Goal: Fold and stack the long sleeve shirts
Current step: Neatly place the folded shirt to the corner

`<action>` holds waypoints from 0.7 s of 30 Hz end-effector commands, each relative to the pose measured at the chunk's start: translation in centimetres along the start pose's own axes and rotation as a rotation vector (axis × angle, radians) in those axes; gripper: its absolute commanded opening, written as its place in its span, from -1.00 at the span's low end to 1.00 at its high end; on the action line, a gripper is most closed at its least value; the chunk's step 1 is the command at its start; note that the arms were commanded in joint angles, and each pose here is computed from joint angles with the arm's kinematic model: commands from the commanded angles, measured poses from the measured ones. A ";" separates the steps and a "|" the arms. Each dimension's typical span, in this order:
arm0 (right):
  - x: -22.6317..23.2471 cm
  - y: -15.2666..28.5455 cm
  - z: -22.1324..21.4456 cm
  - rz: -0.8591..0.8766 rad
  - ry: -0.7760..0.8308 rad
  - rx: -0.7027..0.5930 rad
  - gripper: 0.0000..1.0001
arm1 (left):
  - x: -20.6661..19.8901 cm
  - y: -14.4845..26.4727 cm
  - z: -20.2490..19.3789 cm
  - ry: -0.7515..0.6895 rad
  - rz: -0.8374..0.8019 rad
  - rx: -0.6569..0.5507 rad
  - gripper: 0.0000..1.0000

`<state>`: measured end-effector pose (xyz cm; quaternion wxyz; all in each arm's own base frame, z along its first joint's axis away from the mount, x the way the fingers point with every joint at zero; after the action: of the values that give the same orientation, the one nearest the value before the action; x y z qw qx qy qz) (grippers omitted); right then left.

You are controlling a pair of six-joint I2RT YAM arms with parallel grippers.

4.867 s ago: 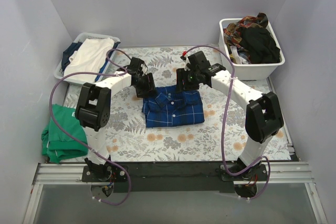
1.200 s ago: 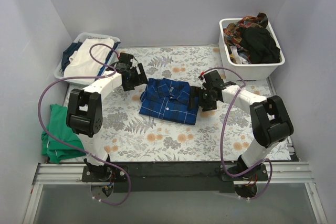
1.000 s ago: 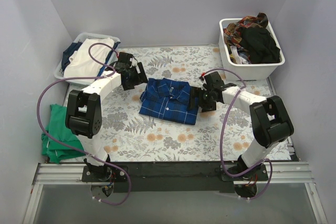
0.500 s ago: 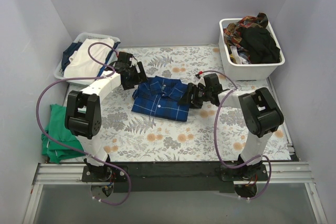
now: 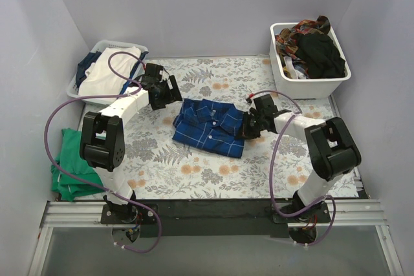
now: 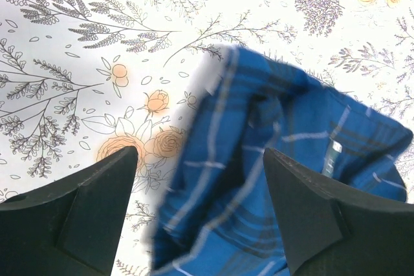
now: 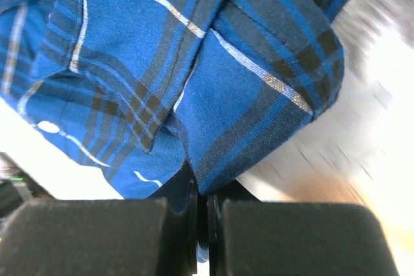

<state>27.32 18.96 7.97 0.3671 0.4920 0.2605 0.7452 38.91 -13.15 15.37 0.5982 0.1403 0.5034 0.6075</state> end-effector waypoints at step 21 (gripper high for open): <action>-12.0 15.8 -0.2 -0.987 0.053 0.157 -0.97 | -2.1 2.3 2.4 -0.009 -0.083 -0.067 0.57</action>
<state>24.40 3.67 10.88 0.5843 0.3684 0.4952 0.5269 39.75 -13.54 16.91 0.6135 0.1233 0.4987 0.5998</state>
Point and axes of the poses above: each gripper's point midway between its finger pads, its own y axis back along the fingers, its own x axis along the line the jaws close on, z = x × y, the point moved 7 cm from there along y, back along the fingers, and after that the axes turned 7 degrees about y, right-handed, at the moved point
